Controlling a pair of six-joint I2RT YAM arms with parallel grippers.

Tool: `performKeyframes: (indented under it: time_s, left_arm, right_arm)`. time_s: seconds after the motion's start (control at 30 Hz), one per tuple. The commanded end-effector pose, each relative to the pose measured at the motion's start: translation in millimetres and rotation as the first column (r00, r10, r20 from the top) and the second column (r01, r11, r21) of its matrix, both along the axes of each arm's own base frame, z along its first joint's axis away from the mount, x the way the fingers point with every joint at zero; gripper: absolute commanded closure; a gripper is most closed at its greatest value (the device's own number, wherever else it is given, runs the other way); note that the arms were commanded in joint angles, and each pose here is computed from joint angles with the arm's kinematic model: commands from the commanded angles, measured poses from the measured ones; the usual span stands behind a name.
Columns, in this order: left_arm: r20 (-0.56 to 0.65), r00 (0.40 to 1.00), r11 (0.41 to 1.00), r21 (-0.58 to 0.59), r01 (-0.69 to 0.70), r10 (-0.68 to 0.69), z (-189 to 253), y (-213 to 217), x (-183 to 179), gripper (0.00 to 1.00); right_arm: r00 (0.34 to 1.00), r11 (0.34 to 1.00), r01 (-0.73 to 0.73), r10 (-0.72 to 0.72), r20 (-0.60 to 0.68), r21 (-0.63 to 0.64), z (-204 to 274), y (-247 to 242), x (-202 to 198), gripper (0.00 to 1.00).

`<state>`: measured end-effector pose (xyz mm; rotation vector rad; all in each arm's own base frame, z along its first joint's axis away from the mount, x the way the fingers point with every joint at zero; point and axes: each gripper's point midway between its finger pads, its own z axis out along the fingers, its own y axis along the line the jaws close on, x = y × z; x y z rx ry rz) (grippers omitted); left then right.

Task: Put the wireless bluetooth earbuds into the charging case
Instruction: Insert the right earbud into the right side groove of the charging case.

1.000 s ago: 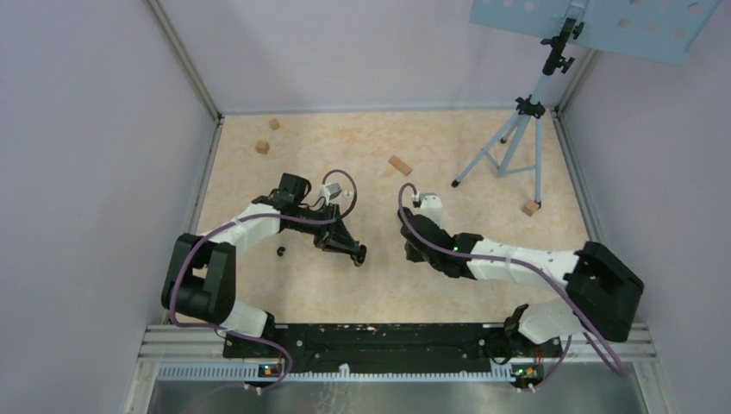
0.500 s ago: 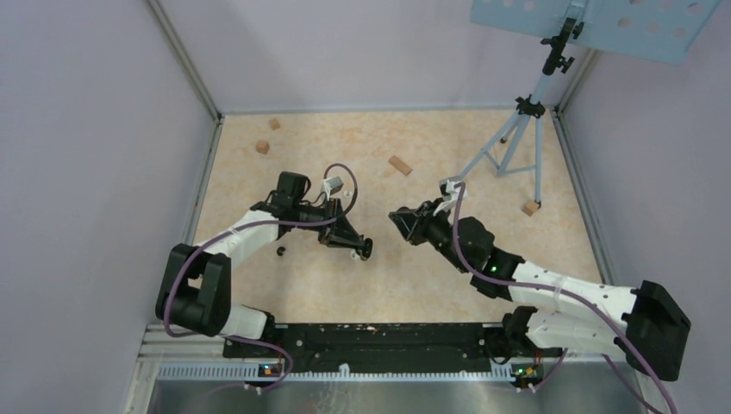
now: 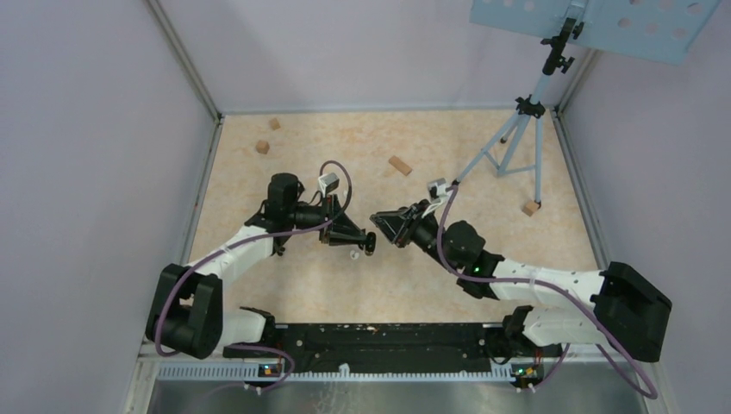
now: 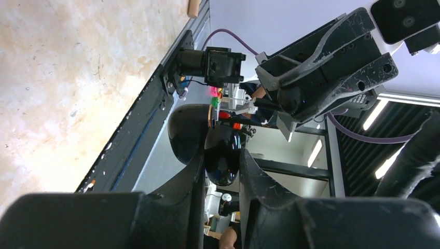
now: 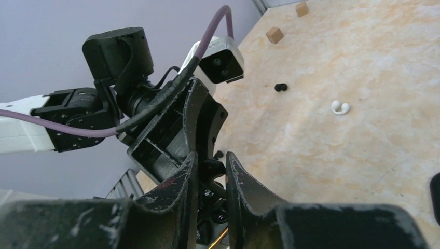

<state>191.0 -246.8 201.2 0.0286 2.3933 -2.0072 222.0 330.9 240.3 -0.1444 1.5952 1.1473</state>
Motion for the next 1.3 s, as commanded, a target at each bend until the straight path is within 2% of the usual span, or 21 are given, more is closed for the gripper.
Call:
performKeyframes:
  time_s: [0.0,0.53,1.27]
  left_arm:
    - [0.041,0.999,0.998,-0.056,0.021,-0.019,18,-1,-3,1.00]
    - [-0.028,0.999,0.994,-0.110,0.030,-0.033,28,-1,-8,1.00]
    - [-0.022,0.999,0.992,-0.123,0.027,-0.030,38,-2,-6,1.00]
  right_arm:
    - [0.998,0.996,-0.043,0.038,0.055,0.083,24,9,-8,0.99]
    - [0.997,0.993,-0.058,0.052,0.062,0.099,13,12,-13,1.00]
    - [0.996,0.992,-0.066,0.060,0.059,0.107,4,17,-12,1.00]
